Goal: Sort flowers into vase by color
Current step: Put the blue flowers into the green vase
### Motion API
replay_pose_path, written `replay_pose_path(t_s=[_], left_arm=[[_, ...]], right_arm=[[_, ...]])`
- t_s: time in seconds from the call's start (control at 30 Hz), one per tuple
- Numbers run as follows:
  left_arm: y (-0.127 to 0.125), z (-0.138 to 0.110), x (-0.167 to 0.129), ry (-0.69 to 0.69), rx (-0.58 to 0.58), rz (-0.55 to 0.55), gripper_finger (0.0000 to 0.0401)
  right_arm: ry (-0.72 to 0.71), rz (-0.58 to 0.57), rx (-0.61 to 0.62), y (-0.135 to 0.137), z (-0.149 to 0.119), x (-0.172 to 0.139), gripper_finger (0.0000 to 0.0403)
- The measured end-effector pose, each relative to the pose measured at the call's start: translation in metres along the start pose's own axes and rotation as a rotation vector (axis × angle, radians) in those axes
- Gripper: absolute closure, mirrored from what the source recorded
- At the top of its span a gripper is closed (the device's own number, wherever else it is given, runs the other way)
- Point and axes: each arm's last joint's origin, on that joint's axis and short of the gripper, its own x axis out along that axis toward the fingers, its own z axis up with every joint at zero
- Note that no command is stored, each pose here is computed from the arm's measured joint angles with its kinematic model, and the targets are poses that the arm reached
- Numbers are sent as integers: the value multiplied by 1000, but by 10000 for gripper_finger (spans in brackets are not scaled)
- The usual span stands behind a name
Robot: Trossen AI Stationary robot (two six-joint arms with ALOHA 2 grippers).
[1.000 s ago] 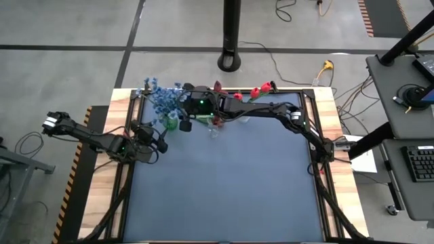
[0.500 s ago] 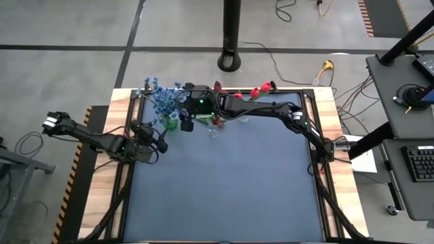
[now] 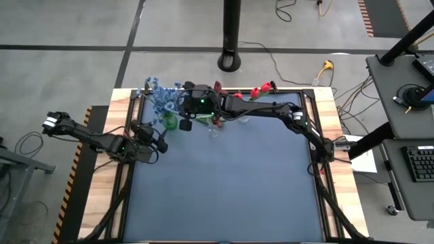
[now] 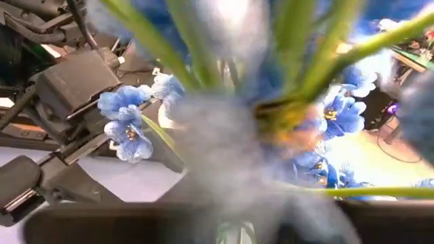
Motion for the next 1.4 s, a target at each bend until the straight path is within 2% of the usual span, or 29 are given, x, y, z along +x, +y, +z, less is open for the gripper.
replay_pose_path(t_s=[0.07,0.13,1.0,1.23,1.4], left_arm=[[0,0,0,0,0,0,123],[0,0,0,0,0,0,123],[0,0,0,0,-5,-1,123],[4,-12,2,-32,-39,64,123],[3,-17,4,-36,-54,63,123]], right_arm=[[-4,-1,-3,0,0,0,379],[-10,-3,-9,0,1,0,386],[-18,-8,-7,0,-7,7,390],[-14,-9,-23,-1,-7,7,390],[-6,-8,-34,-2,-9,7,390]])
